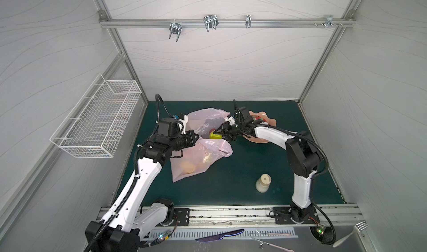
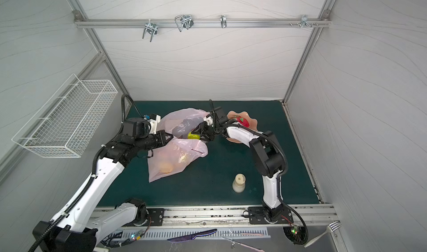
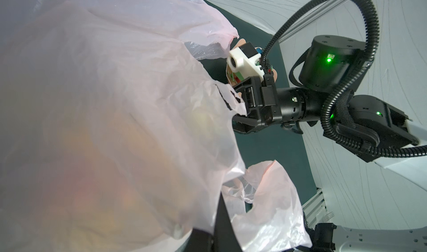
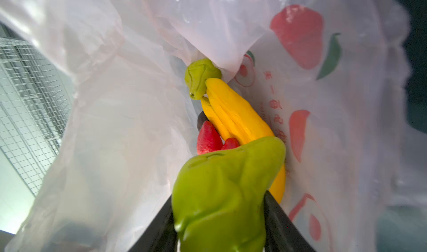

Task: Place the fruits into the plastic bag
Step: Place the fruit in the plastic bag, then pick up the fruit from the plate.

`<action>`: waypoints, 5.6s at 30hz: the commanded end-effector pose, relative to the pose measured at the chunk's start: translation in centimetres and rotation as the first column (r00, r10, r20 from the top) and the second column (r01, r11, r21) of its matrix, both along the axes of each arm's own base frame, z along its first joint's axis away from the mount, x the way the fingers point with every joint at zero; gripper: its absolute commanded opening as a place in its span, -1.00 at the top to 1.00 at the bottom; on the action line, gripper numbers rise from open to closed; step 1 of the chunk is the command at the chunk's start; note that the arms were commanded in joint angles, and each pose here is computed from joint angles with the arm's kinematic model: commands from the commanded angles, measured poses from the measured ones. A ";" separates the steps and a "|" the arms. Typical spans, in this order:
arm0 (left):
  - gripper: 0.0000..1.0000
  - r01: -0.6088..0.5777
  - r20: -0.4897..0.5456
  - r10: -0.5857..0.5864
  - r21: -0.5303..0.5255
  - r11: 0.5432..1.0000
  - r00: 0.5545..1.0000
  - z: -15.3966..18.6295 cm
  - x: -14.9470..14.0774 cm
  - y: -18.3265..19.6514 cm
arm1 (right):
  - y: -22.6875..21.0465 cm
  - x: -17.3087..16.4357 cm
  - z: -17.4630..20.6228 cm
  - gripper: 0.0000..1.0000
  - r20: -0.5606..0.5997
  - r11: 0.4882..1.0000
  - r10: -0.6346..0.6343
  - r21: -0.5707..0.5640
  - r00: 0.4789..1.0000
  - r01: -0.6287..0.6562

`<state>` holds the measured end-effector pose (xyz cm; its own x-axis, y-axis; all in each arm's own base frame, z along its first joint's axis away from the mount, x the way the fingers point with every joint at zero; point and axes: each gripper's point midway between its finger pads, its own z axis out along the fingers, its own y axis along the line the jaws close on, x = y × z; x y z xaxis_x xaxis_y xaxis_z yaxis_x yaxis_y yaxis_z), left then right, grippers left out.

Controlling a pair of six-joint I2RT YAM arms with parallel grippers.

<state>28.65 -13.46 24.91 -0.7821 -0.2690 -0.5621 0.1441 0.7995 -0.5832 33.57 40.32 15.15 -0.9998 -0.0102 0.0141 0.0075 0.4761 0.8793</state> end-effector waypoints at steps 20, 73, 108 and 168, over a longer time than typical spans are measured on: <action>1.00 0.004 0.080 -0.006 0.015 1.000 0.997 1.8 1.3 0.1 | 13.2 -0.9 -0.8 0.05 -0.141 0.981 0.109 0.176 0.984 -0.083; 1.00 -0.054 0.082 0.053 0.014 0.998 0.995 2.0 1.9 0.7 | -3.8 -4.6 1.7 -0.98 -0.118 0.988 0.099 -0.104 0.988 -0.111; 1.00 -0.024 0.091 0.025 -0.005 1.000 0.996 2.6 1.4 0.3 | -25.6 7.8 3.4 -0.98 0.619 0.663 0.647 -0.745 0.445 0.071; 1.00 0.016 0.045 -0.017 0.018 1.000 0.999 2.4 1.6 -0.6 | -23.3 10.6 -6.4 -0.98 0.570 0.723 0.671 -0.643 0.474 -0.251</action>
<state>29.80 -13.79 24.59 -0.8067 -0.2515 -0.5347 0.1210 0.8154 -0.5662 45.68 15.80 9.22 -0.4857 -0.6549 -0.5790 -0.8450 0.5212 0.1193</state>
